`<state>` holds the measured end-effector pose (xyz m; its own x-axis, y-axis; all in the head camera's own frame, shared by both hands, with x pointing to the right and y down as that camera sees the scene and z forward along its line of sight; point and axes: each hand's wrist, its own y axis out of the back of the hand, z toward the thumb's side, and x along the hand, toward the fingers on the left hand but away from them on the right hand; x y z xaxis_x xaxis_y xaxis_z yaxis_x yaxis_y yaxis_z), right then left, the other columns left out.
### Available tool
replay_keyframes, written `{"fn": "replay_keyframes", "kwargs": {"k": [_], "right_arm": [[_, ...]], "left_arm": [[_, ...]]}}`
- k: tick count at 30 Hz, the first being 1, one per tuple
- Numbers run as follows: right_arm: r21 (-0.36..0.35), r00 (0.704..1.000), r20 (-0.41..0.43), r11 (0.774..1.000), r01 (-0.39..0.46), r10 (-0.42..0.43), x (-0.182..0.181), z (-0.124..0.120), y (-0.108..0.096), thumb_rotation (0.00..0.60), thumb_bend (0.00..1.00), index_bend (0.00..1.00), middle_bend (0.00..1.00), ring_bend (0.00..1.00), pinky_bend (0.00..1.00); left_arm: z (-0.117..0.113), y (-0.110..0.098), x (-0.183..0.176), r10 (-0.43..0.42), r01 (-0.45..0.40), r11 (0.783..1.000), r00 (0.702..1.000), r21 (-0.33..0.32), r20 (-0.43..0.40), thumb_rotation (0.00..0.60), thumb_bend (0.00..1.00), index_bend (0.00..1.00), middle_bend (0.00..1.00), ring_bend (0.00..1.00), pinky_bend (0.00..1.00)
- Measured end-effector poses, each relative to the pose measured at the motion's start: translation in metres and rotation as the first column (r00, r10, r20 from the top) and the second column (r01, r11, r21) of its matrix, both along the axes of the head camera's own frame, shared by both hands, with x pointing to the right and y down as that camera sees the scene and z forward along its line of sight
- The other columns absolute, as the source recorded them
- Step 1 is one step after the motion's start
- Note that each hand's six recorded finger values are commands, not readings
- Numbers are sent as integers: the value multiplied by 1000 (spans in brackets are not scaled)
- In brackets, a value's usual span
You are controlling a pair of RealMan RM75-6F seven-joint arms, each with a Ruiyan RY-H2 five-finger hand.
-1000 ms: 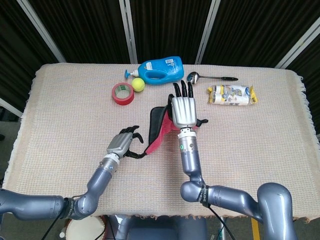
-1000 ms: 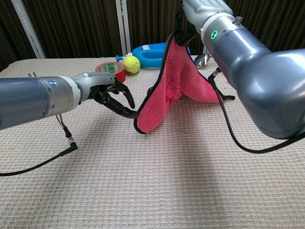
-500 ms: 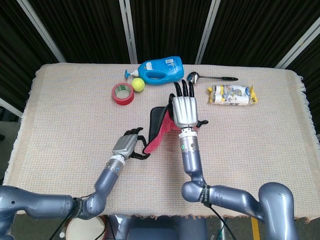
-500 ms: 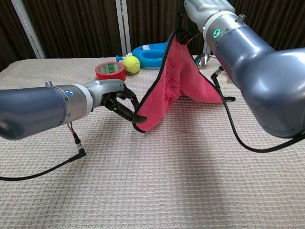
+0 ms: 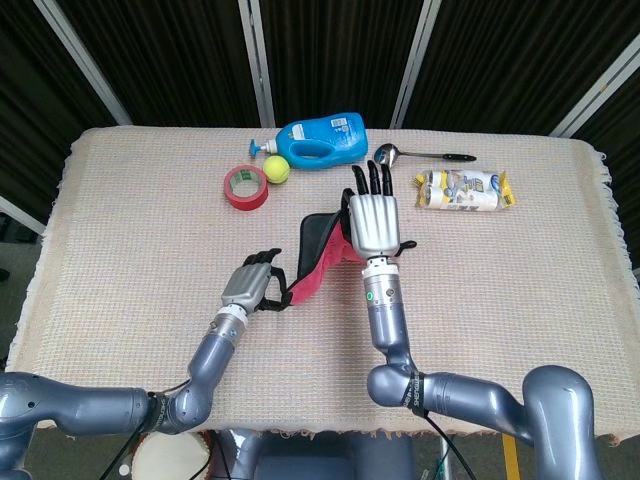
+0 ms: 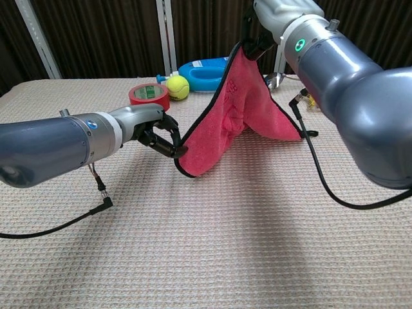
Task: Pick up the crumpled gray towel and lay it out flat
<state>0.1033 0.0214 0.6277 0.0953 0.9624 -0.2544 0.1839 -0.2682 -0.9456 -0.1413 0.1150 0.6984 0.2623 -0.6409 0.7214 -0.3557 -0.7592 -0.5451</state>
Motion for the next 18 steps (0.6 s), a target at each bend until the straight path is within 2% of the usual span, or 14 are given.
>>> {"fn": "replay_keyframes", "kwargs": {"k": [13,18], "right_arm": [[-11,1000,-9,1000,-2,2,8,3,4,600,559,599,177,8,36],[-6,1000,-6,1000,-10,10,14,0,2,600,560,599,177,8,36]], "left_arm": [[-3,-8,-6,6,-6,999,1000,44,2,600,450,593,41,0,19],[-6,-19,-16,11,-14,996,1000,90,29,600,450,593,41,0,19]]}}
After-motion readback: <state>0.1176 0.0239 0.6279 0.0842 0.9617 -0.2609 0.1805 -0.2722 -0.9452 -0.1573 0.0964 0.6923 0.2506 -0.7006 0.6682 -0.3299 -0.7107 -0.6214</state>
